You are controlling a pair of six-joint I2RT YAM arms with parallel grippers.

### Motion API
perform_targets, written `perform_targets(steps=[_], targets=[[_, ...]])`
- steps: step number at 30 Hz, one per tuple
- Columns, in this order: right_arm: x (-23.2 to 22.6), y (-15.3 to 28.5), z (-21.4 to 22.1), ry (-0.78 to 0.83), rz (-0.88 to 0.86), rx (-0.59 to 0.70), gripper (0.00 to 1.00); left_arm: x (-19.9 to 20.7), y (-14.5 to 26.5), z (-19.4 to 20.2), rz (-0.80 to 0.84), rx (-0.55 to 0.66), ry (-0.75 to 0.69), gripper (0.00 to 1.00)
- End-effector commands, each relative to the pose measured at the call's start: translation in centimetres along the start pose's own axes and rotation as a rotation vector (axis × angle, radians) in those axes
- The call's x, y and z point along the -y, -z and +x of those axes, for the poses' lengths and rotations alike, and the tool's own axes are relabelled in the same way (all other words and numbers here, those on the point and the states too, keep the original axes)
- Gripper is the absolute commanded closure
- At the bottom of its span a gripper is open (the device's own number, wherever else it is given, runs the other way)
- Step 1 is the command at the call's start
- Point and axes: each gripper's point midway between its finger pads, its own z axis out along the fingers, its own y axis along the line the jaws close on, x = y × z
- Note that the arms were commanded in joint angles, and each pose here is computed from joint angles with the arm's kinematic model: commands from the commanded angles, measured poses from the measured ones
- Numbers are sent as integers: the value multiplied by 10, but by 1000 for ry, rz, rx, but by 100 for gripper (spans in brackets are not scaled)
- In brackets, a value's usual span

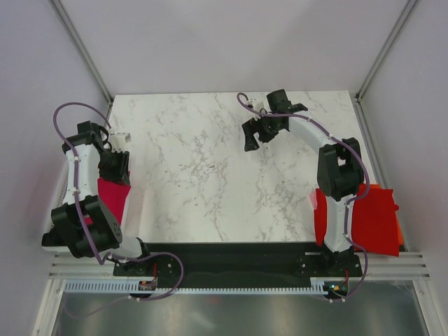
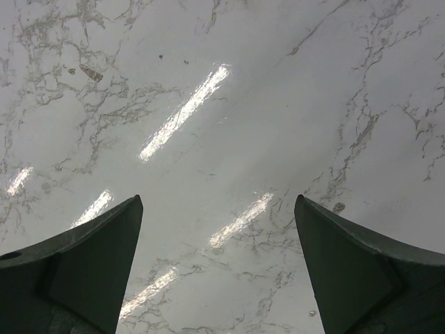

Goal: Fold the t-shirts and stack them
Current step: Grab the tshirt from the pile, then move the tshirt to the center of the board

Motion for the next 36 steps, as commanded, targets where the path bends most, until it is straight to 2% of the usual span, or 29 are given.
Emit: perform_targets(steps=[1, 8, 11, 12, 13, 16, 20, 22, 23, 25, 27, 28, 29, 30, 32, 33, 36], targets=[[-2, 4, -16, 23, -26, 47, 2, -8, -2, -6, -32, 12, 11, 65], [1, 4, -16, 27, -26, 44, 2, -9, -7, -5, -23, -2, 18, 69], [3, 4, -18, 29, -21, 49, 2, -9, -7, -8, -19, 5, 17, 84], [3, 5, -22, 35, -18, 57, 2, -9, -3, -13, -23, 21, 12, 95], [4, 7, -25, 38, -16, 64, 2, -11, 1, -16, -31, 34, 10, 98], [4, 19, -44, 87, 6, 106, 2, -13, 21, -37, -54, 112, -18, 98], [0, 46, -79, 201, 34, 204, 2, -8, 78, -85, -88, 330, -80, 98], [-7, 63, -100, 245, 40, 267, 2, 1, 122, -116, -99, 494, -152, 98], [-10, 72, -111, 257, 41, 298, 2, 19, 154, -135, -64, 630, -227, 98], [-15, 79, -123, 239, 33, 333, 2, 33, 186, -151, -43, 748, -271, 98], [-19, 84, -135, 144, -7, 364, 2, 47, 225, -170, -35, 866, -314, 98], [-21, 84, -136, 86, -40, 369, 2, 54, 236, -177, -6, 900, -314, 98], [-38, 86, -137, -17, -176, 373, 2, 58, 248, -183, 1, 929, -322, 98], [-38, 76, -133, -93, -250, 353, 2, 66, 273, -189, -6, 990, -351, 98], [-41, 77, -139, -151, -344, 387, 2, 76, 282, -203, 40, 1019, -373, 98], [-41, 81, -136, -125, -331, 400, 2, 84, 300, -207, 29, 1063, -406, 98], [-35, 92, -145, -29, -240, 435, 2, 114, 315, -219, 68, 1110, -491, 98]])
